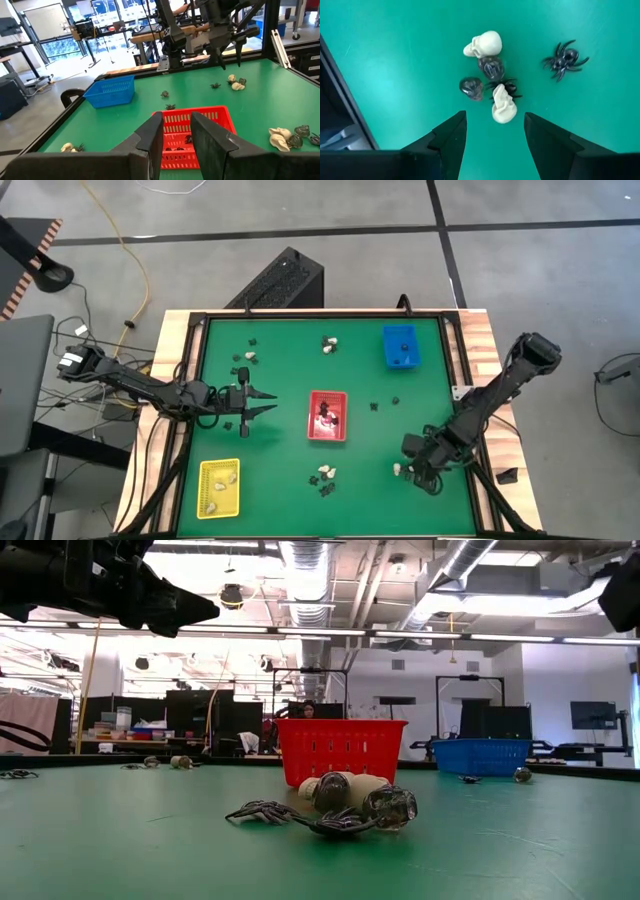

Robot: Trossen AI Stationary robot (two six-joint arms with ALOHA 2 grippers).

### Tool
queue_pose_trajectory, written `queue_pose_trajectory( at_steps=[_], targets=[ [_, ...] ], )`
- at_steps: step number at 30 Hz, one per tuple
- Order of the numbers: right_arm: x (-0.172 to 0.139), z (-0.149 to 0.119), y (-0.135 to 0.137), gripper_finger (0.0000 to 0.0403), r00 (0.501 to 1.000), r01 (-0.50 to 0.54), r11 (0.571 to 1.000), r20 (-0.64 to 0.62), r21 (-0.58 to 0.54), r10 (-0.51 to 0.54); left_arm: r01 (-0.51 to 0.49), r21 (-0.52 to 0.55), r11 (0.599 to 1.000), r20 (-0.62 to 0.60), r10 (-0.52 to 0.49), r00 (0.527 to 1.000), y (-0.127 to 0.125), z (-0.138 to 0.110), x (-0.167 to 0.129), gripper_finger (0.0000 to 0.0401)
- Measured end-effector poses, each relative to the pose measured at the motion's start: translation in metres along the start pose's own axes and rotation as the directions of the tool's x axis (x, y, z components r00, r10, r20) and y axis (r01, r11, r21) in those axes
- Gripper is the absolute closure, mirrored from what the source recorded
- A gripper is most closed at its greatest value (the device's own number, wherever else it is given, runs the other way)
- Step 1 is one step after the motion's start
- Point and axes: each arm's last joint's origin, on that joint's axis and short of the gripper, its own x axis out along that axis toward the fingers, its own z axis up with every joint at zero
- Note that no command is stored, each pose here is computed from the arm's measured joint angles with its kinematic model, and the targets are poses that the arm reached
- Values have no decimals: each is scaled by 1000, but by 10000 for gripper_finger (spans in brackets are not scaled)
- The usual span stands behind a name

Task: Sort Halloween decoration
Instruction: Put the white skull toy into the yellow bin

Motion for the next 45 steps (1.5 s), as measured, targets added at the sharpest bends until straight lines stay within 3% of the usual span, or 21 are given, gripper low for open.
queue_pose_trajectory(
  at_steps=[7, 19, 25, 34, 39, 45],
  targets=[
    [6, -5, -2, 173, 999, 31, 999, 22, -25, -31, 1, 1, 1000, 0, -1, 1000, 0, 0, 0, 312],
    [52, -5, 3, 174, 991, 125, 979, -29, -159, -131, 1, 8, 1000, -6, -1, 1000, 0, -1, 0, 312],
    [64, -4, 4, 212, 980, 179, 966, -56, -184, -193, 1, 7, 1000, -7, -1, 1000, 0, -1, 0, 312],
    [34, 1, 13, 323, 979, 177, 965, -64, -191, -192, 2, 2, 1000, -9, -2, 1000, 0, -1, 0, 312],
    [9, 8, 15, 333, 990, 137, 977, -18, -166, -142, 5, 3, 1000, -16, -5, 1000, 0, -2, 0, 312],
    [-15, 22, 13, 336, 986, 126, 981, 126, -146, -108, 5, -1, 1000, -19, -5, 1000, 0, -2, 0, 312]
  ],
)
